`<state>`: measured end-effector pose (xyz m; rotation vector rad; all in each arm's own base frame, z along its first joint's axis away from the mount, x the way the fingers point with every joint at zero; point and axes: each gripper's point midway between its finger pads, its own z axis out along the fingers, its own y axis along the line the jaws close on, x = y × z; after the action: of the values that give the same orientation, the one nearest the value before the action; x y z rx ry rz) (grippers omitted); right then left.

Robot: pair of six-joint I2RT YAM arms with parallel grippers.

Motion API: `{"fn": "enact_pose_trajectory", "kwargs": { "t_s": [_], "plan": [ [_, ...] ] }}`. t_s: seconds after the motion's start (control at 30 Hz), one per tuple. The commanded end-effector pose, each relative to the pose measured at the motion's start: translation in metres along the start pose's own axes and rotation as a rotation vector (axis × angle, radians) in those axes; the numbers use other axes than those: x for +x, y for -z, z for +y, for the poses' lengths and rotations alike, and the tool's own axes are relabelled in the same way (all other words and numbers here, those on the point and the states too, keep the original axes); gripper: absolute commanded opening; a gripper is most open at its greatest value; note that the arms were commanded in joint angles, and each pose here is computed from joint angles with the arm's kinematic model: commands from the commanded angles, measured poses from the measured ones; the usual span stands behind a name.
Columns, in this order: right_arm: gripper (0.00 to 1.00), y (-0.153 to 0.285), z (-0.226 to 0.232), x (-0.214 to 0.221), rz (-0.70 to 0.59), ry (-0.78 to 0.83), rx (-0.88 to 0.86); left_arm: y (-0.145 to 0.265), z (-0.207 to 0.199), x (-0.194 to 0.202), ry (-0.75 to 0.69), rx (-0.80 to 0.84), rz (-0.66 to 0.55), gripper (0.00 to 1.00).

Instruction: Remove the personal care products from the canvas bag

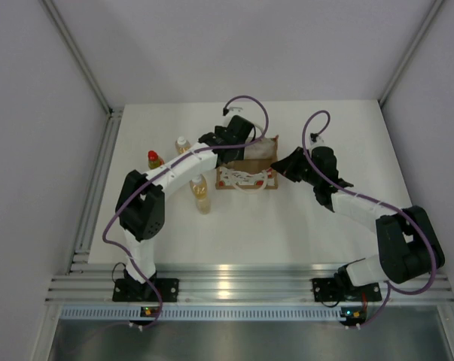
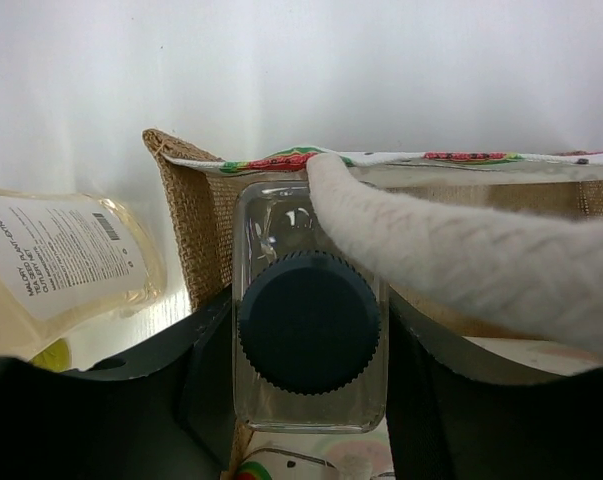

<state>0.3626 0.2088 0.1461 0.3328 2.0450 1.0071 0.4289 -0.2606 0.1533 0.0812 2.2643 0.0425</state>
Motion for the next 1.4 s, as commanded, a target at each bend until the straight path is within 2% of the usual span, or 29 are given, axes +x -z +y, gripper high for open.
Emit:
{"fn": "enact_pose_trajectory", "kwargs": {
  "t_s": [0.0,0.27,0.43,0.73,0.8,0.87,1.0,1.07,1.1,1.27,1.3,1.33,1.37],
  "plan": [
    [0.00,-0.007,0.015,-0.004,-0.010,0.030,-0.037,0.060,0.005,-0.085,0.105,0.050,-0.223,0.00],
    [0.00,-0.008,0.012,-0.007,-0.022,0.007,-0.020,0.084,0.005,-0.105,0.136,0.084,-0.274,0.00],
    [0.00,-0.006,0.004,-0.015,-0.074,-0.043,0.041,0.105,0.004,-0.119,0.148,0.112,-0.314,0.00],
    [0.01,-0.001,0.005,-0.029,-0.133,-0.060,0.073,0.168,0.016,-0.146,0.187,0.195,-0.409,0.00],
    [0.06,-0.002,0.008,-0.029,-0.123,-0.054,0.067,0.186,0.024,-0.151,0.200,0.209,-0.433,0.00],
    [0.18,-0.003,0.011,-0.030,-0.116,-0.051,0.058,0.199,0.032,-0.155,0.213,0.210,-0.454,0.00],
    [0.27,-0.003,0.016,-0.031,-0.104,-0.046,0.044,0.227,0.050,-0.162,0.238,0.215,-0.498,0.00],
    [0.42,-0.003,0.018,-0.031,-0.101,-0.044,0.040,0.242,0.062,-0.166,0.254,0.207,-0.524,0.00],
    [0.55,-0.003,0.020,-0.033,-0.103,-0.042,0.038,0.246,0.066,-0.166,0.255,0.199,-0.529,0.00],
    [0.69,-0.001,0.027,-0.037,-0.102,-0.030,0.032,0.262,0.091,-0.165,0.261,0.139,-0.550,0.00],
    [0.79,0.000,0.031,-0.040,-0.104,-0.024,0.023,0.262,0.095,-0.162,0.260,0.123,-0.542,0.00],
    [0.84,0.000,0.032,-0.041,-0.105,-0.019,0.019,0.262,0.097,-0.159,0.259,0.117,-0.536,0.00],
    [0.95,0.002,0.036,-0.044,-0.109,-0.014,0.010,0.265,0.101,-0.158,0.263,0.106,-0.536,0.00]
  ]
}}
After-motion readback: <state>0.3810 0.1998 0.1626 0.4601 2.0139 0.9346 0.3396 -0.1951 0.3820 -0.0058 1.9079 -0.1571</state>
